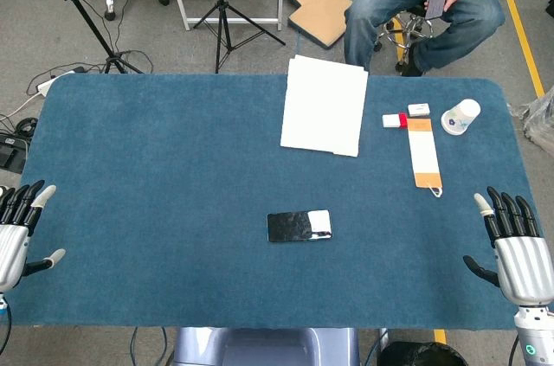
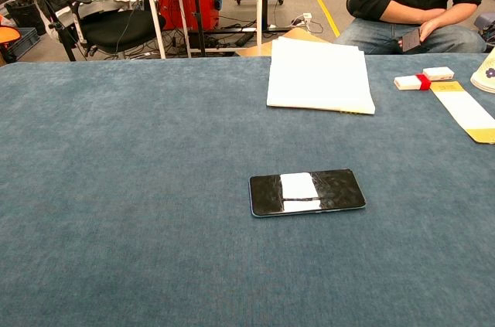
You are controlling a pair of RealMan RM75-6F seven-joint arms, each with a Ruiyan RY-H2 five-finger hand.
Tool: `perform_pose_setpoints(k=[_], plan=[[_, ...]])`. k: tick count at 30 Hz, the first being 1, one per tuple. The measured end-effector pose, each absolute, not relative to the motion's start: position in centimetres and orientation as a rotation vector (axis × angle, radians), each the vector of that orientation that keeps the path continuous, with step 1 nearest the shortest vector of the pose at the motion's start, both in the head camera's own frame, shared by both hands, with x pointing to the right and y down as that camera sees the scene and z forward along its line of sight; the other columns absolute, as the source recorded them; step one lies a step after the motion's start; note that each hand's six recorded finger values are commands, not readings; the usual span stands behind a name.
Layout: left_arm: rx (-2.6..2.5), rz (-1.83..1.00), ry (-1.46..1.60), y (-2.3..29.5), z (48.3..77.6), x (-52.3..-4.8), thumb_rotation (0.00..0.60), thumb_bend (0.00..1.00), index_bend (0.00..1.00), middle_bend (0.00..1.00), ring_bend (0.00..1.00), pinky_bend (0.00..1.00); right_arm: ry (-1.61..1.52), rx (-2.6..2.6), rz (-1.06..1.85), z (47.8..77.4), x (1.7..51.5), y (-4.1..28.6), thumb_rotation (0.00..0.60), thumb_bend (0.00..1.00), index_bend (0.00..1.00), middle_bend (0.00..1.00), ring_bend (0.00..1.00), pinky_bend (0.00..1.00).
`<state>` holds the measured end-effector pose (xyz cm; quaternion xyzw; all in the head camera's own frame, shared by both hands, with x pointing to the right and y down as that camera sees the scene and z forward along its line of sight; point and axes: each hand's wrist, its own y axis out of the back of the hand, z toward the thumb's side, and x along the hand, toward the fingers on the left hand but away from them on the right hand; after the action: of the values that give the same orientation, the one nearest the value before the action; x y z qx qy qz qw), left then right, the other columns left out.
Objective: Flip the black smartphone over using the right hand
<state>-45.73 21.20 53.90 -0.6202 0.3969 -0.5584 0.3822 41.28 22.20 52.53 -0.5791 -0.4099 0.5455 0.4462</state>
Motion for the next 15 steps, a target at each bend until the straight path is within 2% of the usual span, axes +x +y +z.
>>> perform_pose_setpoints(k=[9,15], plan=[[-1.599,-1.421,1.023,21.1,53.8,-45.8,0.600,0.00,0.00,0.00,0.00,0.00,-0.922,-1.484,1.376,54.1,40.0,22.7,0.600,0.00,0.00,0.00,0.00,0.00],[-1.587,-1.424,1.005,21.1,53.9,-45.4,0.600,0.00,0.00,0.00,0.00,0.00,-0.745,-1.544,1.332,56.4,36.0,21.3,0.600,0.00,0.00,0.00,0.00,0.00]])
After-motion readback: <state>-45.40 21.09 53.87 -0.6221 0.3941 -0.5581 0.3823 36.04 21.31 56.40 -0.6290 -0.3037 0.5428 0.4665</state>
